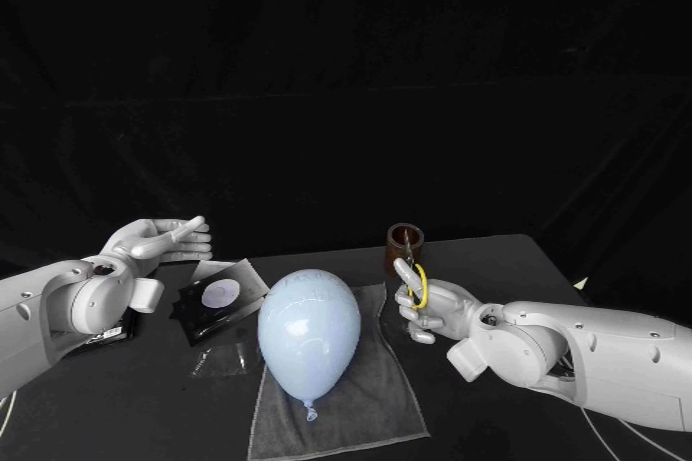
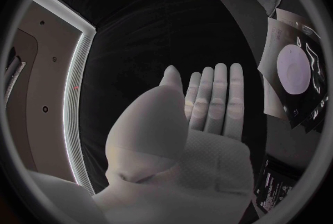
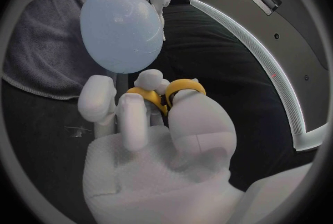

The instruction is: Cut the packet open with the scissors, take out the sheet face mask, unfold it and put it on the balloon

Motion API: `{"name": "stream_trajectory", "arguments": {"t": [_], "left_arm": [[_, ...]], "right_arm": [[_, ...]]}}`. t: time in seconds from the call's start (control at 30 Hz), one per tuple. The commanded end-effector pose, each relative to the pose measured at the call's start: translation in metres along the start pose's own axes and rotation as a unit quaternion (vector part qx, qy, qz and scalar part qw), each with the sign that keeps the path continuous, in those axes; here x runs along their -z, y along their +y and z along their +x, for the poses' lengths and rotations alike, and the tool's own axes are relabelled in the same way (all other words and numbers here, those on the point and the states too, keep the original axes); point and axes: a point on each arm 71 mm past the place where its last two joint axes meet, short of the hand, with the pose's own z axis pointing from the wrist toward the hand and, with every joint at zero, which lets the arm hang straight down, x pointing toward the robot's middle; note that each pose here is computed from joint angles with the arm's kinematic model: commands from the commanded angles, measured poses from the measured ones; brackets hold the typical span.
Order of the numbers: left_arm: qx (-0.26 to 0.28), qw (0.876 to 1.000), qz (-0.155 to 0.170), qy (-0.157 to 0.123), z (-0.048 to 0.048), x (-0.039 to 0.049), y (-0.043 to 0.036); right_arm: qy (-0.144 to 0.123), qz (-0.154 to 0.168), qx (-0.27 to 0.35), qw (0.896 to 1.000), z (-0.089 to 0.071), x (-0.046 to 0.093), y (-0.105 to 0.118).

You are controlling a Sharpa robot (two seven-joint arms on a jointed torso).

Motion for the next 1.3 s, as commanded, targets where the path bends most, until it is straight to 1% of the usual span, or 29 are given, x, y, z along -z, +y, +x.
{"name": "stream_trajectory", "arguments": {"t": [0.03,0.3,0.53,0.67,0.8,1.17,1.3], "left_arm": [[-0.003,1.0,0.002,-0.002,0.0007,-0.0002,-0.0006],[-0.003,1.0,0.002,-0.001,0.0015,-0.0003,-0.0007],[-0.003,1.0,0.003,0.0,0.0024,-0.0004,-0.0008],[-0.003,1.0,0.003,0.001,0.0028,-0.0003,-0.0008],[-0.003,1.0,0.003,0.002,0.0033,-0.0003,-0.0009],[-0.002,1.0,0.003,0.003,0.0038,-0.0001,-0.0009],[-0.003,1.0,0.003,0.003,0.0036,0.0001,-0.0007]], "right_arm": [[-0.013,-0.024,0.011,1.0,-0.002,0.0,0.004],[-0.006,-0.036,0.014,0.999,-0.001,-0.001,0.005],[0.011,-0.041,0.006,0.999,0.002,0.0,0.006],[0.022,-0.04,0.002,0.999,0.004,0.0,0.006],[0.026,-0.039,-0.002,0.999,0.004,0.0,0.006],[0.048,-0.04,-0.001,0.998,0.008,0.003,0.007],[0.06,-0.036,-0.002,0.998,0.009,0.006,0.007]]}}
